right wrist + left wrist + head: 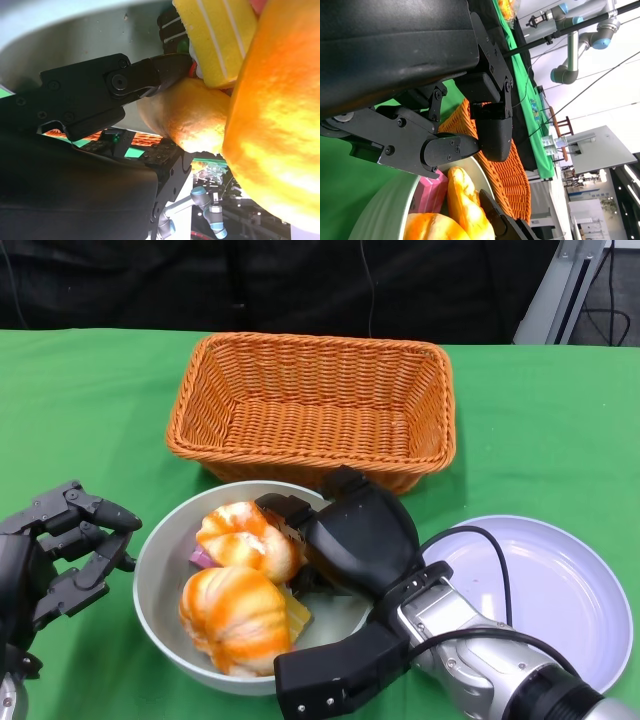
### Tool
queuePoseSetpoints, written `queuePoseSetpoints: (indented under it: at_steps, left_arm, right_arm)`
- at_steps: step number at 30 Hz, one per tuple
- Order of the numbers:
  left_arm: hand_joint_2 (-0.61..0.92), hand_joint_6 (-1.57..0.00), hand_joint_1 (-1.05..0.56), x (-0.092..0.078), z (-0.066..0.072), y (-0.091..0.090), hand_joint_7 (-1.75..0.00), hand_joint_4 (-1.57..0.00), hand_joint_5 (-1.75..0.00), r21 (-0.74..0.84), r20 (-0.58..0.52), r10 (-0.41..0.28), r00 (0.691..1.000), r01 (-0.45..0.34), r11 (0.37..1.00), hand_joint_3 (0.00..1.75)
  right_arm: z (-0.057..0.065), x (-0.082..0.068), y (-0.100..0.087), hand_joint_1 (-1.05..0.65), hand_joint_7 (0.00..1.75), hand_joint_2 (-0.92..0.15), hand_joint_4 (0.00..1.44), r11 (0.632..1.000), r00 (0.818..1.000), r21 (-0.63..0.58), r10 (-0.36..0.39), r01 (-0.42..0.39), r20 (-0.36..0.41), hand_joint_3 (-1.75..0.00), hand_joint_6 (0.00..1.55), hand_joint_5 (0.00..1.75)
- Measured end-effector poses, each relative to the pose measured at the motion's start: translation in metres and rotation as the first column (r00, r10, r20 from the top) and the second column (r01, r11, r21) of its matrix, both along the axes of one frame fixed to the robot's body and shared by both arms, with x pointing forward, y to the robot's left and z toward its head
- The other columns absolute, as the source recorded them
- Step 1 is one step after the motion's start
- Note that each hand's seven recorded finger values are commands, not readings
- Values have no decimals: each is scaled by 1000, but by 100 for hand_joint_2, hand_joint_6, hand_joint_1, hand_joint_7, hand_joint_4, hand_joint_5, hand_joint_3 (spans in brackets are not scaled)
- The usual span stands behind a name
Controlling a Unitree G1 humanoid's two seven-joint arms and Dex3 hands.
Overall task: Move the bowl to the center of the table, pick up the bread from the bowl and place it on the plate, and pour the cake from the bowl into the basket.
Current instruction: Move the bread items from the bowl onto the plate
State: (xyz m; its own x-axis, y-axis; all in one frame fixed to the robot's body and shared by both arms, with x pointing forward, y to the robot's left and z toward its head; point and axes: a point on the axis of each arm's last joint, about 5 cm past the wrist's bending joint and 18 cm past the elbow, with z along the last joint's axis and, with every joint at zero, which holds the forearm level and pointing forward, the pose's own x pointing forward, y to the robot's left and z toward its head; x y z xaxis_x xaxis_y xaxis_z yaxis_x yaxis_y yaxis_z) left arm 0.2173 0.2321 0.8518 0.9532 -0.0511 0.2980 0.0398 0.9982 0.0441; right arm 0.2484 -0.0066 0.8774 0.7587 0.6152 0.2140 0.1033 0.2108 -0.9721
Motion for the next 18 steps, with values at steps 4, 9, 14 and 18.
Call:
queuePoseSetpoints:
  at_steps: [4,9,14,18]
  left_arm:
    - [84,-88,-19,0,0,0,-109,-80,-142,2,-1,0,1000,0,1000,47]
    - [84,-87,-19,-1,-4,-1,-110,-79,-142,12,-26,-1,1000,1,1000,48]
    - [84,-87,-18,-1,-4,-2,-110,-80,-142,18,-24,3,1000,-3,1000,49]
    - [83,-87,-18,-1,-4,-1,-109,-79,-142,18,-25,3,1000,-3,1000,50]
  right_arm:
    - [0,0,0,-46,7,-92,61,1000,1000,7,-2,2,4,-10,91,79]
    - [-1,1,-2,-44,11,-92,53,999,1000,47,6,-8,26,-12,97,78]
    - [1,1,-2,-48,6,-92,55,999,999,46,10,-11,36,-11,86,37]
    - [2,0,-2,-52,1,-92,46,999,998,30,16,-18,63,-11,79,27]
